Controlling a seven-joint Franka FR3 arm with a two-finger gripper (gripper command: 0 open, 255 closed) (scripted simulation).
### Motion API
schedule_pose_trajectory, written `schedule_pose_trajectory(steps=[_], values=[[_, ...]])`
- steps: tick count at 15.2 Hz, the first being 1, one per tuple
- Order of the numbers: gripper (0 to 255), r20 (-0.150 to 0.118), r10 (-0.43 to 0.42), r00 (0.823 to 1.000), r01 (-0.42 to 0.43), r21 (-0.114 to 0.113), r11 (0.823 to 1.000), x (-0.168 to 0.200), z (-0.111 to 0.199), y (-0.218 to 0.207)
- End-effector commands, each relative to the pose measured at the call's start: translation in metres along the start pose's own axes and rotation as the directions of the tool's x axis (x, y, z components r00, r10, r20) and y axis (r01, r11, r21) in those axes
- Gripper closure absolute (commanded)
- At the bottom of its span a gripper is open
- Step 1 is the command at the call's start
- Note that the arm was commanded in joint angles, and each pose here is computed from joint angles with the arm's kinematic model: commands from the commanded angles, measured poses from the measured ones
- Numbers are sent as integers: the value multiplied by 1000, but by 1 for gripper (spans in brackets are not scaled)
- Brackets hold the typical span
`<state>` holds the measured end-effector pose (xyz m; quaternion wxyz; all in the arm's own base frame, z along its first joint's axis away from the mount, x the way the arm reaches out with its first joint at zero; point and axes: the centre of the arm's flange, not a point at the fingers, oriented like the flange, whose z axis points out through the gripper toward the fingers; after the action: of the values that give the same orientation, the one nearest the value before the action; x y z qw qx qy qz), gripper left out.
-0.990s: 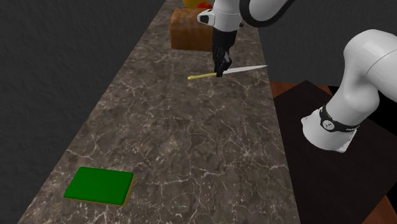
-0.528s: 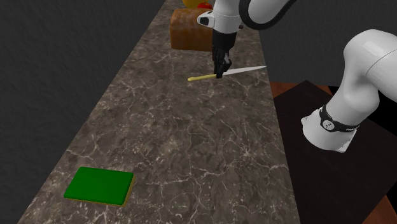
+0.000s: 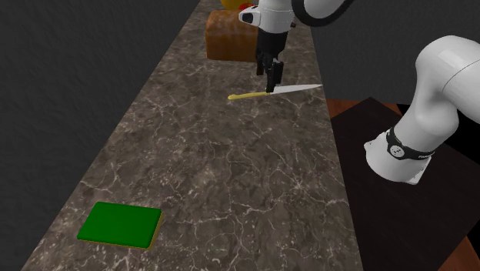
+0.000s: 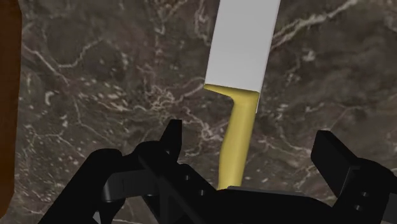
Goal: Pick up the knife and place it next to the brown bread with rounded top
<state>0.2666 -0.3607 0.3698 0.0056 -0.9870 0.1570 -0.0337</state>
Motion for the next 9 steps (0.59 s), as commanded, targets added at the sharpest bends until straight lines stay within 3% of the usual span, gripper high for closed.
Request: schedule_pose_trajectory(steps=[1,9], values=[[0,1,0,1000,0,1,1000,0,-22,-1],[0,1,0,1000,0,1,1000,0,-32,0]])
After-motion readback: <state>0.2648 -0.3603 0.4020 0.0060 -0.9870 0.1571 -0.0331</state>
